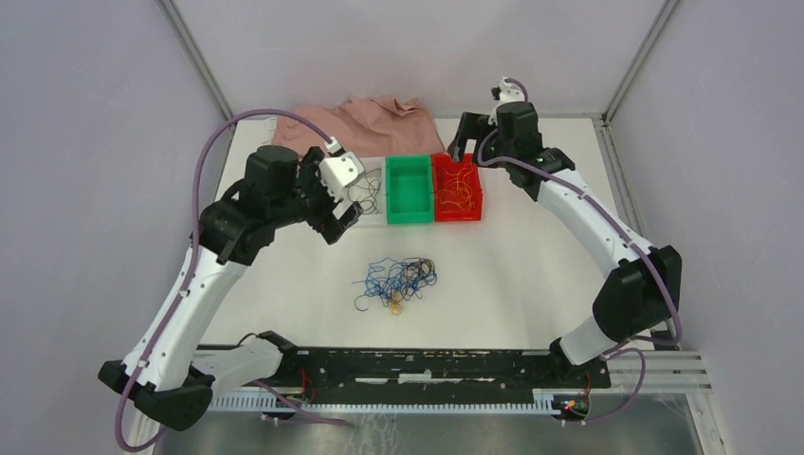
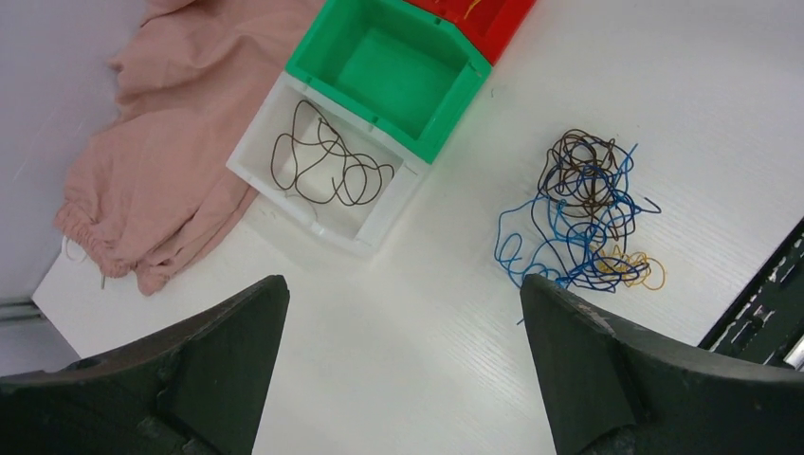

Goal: Untangle the cables

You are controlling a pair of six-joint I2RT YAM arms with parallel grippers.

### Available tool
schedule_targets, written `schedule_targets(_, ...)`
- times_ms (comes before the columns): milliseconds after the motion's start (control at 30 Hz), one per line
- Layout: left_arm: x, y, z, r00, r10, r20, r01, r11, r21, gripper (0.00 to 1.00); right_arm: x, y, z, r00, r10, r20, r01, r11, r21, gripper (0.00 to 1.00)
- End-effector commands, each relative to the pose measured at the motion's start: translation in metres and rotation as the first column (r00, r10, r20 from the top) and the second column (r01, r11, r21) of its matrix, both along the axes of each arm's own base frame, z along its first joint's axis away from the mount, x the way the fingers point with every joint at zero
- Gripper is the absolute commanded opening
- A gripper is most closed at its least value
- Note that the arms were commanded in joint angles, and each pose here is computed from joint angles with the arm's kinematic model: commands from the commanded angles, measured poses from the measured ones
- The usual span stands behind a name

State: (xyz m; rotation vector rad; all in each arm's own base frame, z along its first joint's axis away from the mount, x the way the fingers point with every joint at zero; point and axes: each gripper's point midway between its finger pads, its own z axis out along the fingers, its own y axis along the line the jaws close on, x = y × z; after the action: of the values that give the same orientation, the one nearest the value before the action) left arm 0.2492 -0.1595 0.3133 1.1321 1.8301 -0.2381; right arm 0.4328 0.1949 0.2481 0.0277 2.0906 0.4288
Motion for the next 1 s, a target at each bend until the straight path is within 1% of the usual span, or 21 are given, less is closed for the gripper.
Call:
schedule_targets(0, 0.007, 0.003, 0.012, 0.995, 0.095, 0.012, -0.093, 0.989, -0.115, 0.99, -0.024, 0.015, -0.005, 0.987, 0.119, -0.103, -0.097, 0.975, 0.202, 1.00)
schedule_targets(33, 0.007, 0.003, 0.007, 0.995, 0.097, -0.001, -0.097, 0.989, -0.114, 1.00, -0.032, 0.022, -0.008, 0.983, 0.152, -0.104, -0.127, 0.968, 0.216, 1.00)
schedule_targets(67, 0.008, 0.004, 0.001, 0.995, 0.102, -0.016, -0.103, 0.989, -0.110, 1.00, -0.042, 0.027, -0.012, 0.981, 0.166, -0.102, -0.144, 0.970, 0.196, 1.00)
schedule_targets(167, 0.010, 0.005, -0.021, 0.992, 0.102, -0.070, -0.109, 0.989, -0.096, 0.97, -0.085, 0.045, -0.030, 0.974, 0.210, -0.082, -0.209, 0.978, 0.015, 0.93)
schedule_targets(200, 0.009, 0.005, -0.030, 0.991, 0.094, -0.091, -0.102, 0.991, -0.088, 0.96, -0.100, 0.050, -0.038, 0.969, 0.233, -0.082, -0.235, 0.972, -0.013, 0.88)
schedule_targets(267, 0.003, 0.004, -0.049, 0.989, 0.062, -0.135, -0.071, 0.995, -0.066, 0.95, -0.130, 0.060, -0.047, 0.954, 0.292, -0.068, -0.292, 0.956, 0.005, 0.77)
schedule_targets(333, -0.002, 0.005, -0.069, 0.983, 0.041, -0.177, -0.048, 0.998, -0.035, 0.94, -0.159, 0.070, -0.061, 0.934, 0.350, -0.070, -0.350, 0.937, 0.011, 0.68)
schedule_targets(367, -0.004, 0.005, -0.079, 0.980, 0.032, -0.195, -0.037, 0.999, -0.018, 0.93, -0.173, 0.074, -0.069, 0.923, 0.376, -0.078, -0.377, 0.926, 0.004, 0.65)
schedule_targets(433, -0.011, 0.008, -0.099, 0.973, 0.015, -0.232, -0.011, 1.000, 0.017, 0.92, -0.202, 0.083, -0.080, 0.903, 0.419, -0.098, -0.422, 0.906, -0.014, 0.63)
schedule_targets(500, -0.015, 0.009, -0.115, 0.965, 0.004, -0.262, 0.006, 0.999, 0.040, 0.92, -0.234, 0.096, -0.087, 0.876, 0.474, -0.087, -0.478, 0.877, -0.036, 0.64)
schedule_targets(600, -0.020, 0.008, -0.132, 0.954, -0.013, -0.300, 0.028, 0.998, 0.047, 0.91, -0.268, 0.114, -0.099, 0.846, 0.530, -0.059, -0.533, 0.837, -0.122, 0.65)
schedule_targets(700, -0.022, 0.005, -0.140, 0.945, -0.034, -0.325, 0.050, 0.998, 0.041, 0.90, -0.289, 0.136, -0.115, 0.806, 0.588, -0.064, -0.587, 0.783, -0.205, 0.64)
schedule_targets(767, -0.023, 0.003, -0.144, 0.939, -0.043, -0.342, 0.060, 0.997, 0.038, 0.90, -0.294, 0.150, -0.131, 0.781, 0.618, -0.089, -0.618, 0.744, -0.255, 0.63)
schedule_targets(833, -0.024, 0.002, -0.146, 0.935, -0.048, -0.350, 0.066, 0.997, 0.038, 0.89, -0.293, 0.162, -0.142, 0.767, 0.634, -0.103, -0.633, 0.719, -0.287, 0.62)
schedule_targets(967, -0.029, 0.005, -0.152, 0.931, -0.052, -0.360, 0.074, 0.996, 0.050, 0.88, -0.282, 0.180, -0.157, 0.761, 0.641, -0.099, -0.631, 0.697, -0.342, 0.63)
